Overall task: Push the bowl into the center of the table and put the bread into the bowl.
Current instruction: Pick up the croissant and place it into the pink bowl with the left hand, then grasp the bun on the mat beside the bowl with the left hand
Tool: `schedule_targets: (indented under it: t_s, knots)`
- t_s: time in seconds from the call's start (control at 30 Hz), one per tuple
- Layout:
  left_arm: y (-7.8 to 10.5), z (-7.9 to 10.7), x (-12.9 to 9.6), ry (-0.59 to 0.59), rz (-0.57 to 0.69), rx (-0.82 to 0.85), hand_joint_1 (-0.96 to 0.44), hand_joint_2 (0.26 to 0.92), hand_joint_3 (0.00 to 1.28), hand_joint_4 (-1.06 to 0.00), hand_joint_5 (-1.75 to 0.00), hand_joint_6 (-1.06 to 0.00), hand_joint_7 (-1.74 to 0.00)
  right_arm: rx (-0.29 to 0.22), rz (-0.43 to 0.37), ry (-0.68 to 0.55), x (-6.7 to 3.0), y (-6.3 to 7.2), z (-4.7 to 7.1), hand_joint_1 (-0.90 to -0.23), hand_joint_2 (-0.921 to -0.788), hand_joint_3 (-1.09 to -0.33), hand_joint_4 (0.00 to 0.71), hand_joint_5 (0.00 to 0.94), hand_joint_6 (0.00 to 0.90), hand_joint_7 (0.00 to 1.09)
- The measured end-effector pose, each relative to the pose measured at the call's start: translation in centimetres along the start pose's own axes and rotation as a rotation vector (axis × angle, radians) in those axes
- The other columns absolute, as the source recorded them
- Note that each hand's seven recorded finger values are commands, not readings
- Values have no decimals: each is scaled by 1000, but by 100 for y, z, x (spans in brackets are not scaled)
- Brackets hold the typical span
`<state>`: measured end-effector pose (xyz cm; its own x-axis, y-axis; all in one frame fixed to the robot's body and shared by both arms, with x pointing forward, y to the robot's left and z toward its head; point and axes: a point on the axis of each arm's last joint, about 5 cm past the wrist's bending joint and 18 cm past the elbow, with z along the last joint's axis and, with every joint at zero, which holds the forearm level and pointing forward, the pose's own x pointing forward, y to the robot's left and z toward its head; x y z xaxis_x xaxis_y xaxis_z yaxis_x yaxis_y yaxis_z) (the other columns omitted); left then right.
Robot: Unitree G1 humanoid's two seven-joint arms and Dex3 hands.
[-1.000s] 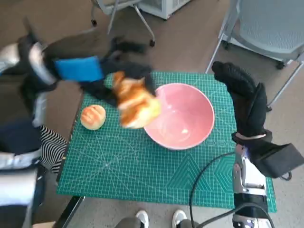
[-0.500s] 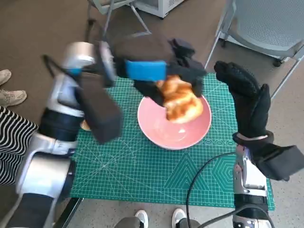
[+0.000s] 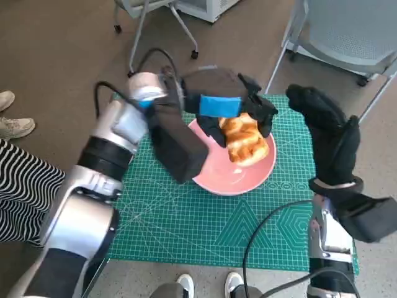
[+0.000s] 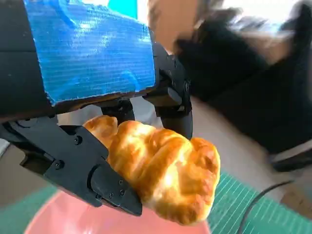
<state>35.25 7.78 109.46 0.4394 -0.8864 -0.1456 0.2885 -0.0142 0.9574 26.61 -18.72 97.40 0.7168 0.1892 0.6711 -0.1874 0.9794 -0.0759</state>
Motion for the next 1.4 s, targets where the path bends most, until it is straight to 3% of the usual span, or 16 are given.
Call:
schedule_targets:
  t_s: [0.1, 0.3, 0.5, 0.7, 1.03, 1.23, 1.3, 1.4]
  knots:
    - [-1, -27, 11, 63, -50, -41, -45, 823, 34, -176, -95, -272, -176, -3, -5, -2, -8, -8, 8, -684, -921, -724, 185, 2, 59, 558]
    - [42, -41, -10, 118, -118, -71, -93, 800, 6, -38, -13, -203, -53, -10, -13, 0, -14, -12, 13, -681, -921, -724, 187, 2, 62, 553]
    - [130, -21, -90, 91, -84, -31, -169, 787, 1, -14, -1, -204, -36, -12, -18, 1, -14, -11, 13, -682, -921, -725, 187, 2, 63, 548]
    - [246, -59, -288, 70, -41, -25, -152, 787, 1, -8, 0, -208, -32, -14, -18, 6, -16, -7, 6, -684, -921, -725, 187, 2, 65, 545]
    - [467, -132, -901, 123, 50, 4, -128, 787, 1, -8, -2, -219, -27, -11, -16, 21, -21, -1, -20, -684, -921, -725, 187, 1, 67, 539]
    - [491, -224, -1302, 210, 77, 9, -285, 813, 15, -9, -1, -217, -27, -6, -15, 21, -22, -4, -22, -685, -921, -724, 188, 2, 69, 537]
    - [486, -255, -1430, 249, 80, 15, -280, 812, 15, -11, -2, -209, -24, -3, -12, 20, -21, -6, -22, -685, -921, -724, 188, 2, 69, 536]
    - [475, -289, -1597, 302, 81, 30, -164, 796, 8, -12, -2, -182, -12, -2, -8, 20, -21, -7, -22, -685, -921, -724, 188, 2, 70, 534]
